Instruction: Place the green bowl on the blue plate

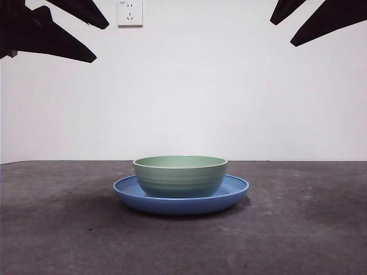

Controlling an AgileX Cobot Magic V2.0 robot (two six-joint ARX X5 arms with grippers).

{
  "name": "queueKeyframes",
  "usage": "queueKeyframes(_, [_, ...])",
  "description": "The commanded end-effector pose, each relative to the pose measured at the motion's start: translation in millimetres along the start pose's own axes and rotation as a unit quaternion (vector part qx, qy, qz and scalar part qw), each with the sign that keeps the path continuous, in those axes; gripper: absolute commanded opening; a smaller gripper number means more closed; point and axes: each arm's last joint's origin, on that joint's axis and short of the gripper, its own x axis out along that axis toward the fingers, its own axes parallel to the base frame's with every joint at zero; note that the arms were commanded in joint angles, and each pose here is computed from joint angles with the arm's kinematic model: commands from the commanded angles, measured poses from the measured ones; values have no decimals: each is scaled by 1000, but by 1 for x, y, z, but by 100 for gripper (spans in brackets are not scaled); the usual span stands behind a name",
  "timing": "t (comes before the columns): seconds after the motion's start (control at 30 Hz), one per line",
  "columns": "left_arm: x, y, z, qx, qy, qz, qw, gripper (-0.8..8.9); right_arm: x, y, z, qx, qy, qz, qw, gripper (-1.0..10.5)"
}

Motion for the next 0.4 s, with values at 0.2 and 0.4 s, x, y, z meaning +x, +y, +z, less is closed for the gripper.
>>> queueKeyframes(0.2, [0,-1,3,8,-4,-4,1000,218,21,2,-20,-24,18,20,999,210])
queueKeyframes(0.4, [0,-1,3,8,-4,-4,1000,218,26,0,-23,-24,14,22,999,210])
